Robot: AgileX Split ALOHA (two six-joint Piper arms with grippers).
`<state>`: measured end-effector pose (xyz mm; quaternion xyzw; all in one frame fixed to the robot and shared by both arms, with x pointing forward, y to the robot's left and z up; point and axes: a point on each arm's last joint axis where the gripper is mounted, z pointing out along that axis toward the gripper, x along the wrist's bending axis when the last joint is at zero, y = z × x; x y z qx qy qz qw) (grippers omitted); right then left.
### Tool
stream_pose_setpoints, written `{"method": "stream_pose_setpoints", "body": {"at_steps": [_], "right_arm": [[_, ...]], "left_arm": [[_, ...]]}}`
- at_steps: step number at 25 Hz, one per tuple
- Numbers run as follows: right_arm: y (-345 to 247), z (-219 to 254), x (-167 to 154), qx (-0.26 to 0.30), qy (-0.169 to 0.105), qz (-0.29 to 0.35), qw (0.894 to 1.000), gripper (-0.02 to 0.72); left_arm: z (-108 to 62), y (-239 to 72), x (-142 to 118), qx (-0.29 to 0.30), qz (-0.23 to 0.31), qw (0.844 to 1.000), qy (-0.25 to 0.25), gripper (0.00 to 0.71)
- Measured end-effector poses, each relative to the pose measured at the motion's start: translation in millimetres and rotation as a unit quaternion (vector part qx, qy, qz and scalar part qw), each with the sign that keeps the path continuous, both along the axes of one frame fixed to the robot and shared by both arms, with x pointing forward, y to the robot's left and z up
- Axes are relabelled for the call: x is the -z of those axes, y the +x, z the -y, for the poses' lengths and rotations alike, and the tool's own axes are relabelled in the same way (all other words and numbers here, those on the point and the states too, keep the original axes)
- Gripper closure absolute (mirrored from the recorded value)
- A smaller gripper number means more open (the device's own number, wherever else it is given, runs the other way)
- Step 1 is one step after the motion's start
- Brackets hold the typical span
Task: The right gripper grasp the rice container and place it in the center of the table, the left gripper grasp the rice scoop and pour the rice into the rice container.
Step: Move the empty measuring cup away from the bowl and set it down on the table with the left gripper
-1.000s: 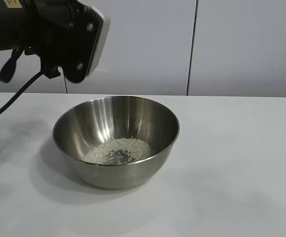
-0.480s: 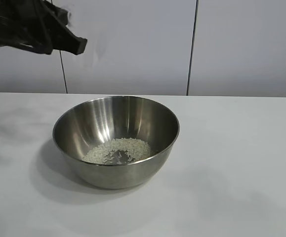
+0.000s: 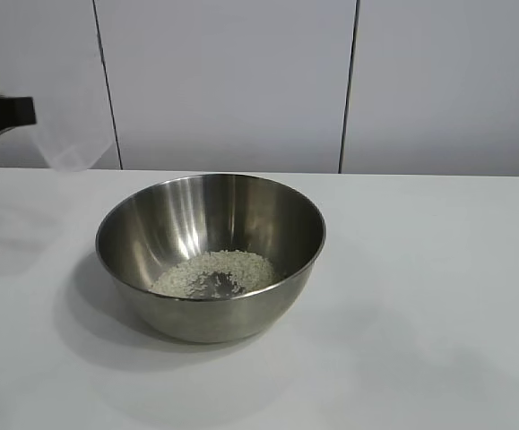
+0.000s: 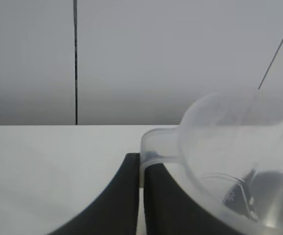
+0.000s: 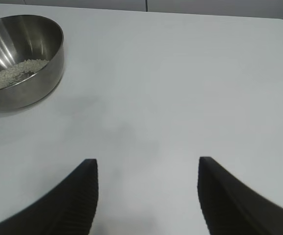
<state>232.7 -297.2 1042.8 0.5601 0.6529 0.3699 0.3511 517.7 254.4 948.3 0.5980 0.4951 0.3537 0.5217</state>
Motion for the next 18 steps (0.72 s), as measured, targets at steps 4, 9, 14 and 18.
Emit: {"method": "stream_pose_setpoints", "body": {"at_steps": [4, 9, 14, 18], "right_arm": [[0.0, 0.0, 0.0, 0.000, 0.000, 0.000, 1.000, 0.295], [0.0, 0.0, 0.0, 0.000, 0.000, 0.000, 1.000, 0.295], [0.0, 0.0, 0.0, 0.000, 0.000, 0.000, 1.000, 0.295], [0.0, 0.0, 0.0, 0.000, 0.000, 0.000, 1.000, 0.295]], "left_arm": [[-18.0, -5.3, 26.9, 0.003, -0.007, 1.000, 0.019, 0.700], [-22.4, -4.3, 63.4, 0.010, -0.035, 0.998, 0.044, 0.700], [-24.1, -5.0, 84.8, 0.010, -0.055, 0.996, 0.069, 0.700], [-24.8, -6.0, 93.2, 0.013, -0.065, 0.994, 0.087, 0.700]]}}
